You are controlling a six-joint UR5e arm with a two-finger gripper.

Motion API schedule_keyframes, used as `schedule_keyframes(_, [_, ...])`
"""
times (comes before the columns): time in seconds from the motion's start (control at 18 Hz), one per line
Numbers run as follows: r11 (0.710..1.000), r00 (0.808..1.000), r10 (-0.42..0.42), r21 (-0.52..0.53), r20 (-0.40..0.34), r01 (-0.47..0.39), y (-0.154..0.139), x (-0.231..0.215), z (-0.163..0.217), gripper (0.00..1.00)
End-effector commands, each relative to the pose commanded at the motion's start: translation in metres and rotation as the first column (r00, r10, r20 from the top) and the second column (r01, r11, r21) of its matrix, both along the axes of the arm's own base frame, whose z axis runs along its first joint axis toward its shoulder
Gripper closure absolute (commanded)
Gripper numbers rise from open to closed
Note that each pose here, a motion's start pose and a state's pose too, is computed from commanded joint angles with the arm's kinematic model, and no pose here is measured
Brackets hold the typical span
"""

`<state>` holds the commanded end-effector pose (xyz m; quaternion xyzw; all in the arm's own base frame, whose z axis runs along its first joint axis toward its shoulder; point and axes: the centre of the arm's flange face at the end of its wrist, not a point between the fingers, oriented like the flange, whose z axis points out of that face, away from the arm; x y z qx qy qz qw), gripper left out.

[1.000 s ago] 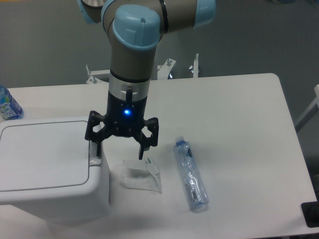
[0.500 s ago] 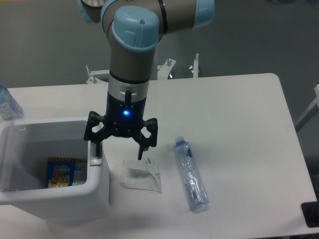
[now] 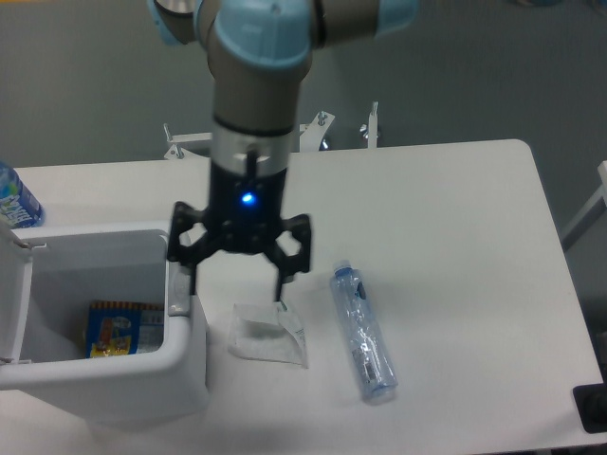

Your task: Open the trash can

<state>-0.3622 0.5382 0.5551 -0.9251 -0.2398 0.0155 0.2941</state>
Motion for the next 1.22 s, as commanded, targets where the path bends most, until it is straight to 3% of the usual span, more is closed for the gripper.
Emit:
schedule_keyframes(0.22, [0.996,0.995,0.044,-0.074,-0.090,-0.051,-0.046,-0.057,-0.002,0.00])
schedule_keyframes(0.44, [0.982,0.981,-0.063,-0.188,-0.182,0.028,-0.081,-0.093,-0.016,0.00])
schedule_keyframes(0.56, [0.949,0.957,-0.172,-0.299,-0.234,0.098,-0.095,-0.105,-0.026,0.00])
schedule_keyframes(0.67, [0.893,0.922,-0.283,-0.423,-0.263,0.153,-0.108,-0.113,-0.036,0.00])
schedule_keyframes(0.89, [0.777,0.866,-0.444,-0.579,-0.229,0.245,-0.131,-0.126,-0.050,0.00])
schedule_keyframes(1.0, [0.761,0.853,-0.471,-0.592,-0.224,0.265,-0.132,-0.127,-0.053,0.00])
schedule_keyframes(1.22, [0.763,0.852,-0.471,-0.590,-0.228,0.264,-0.130,-0.129,-0.055,0.00])
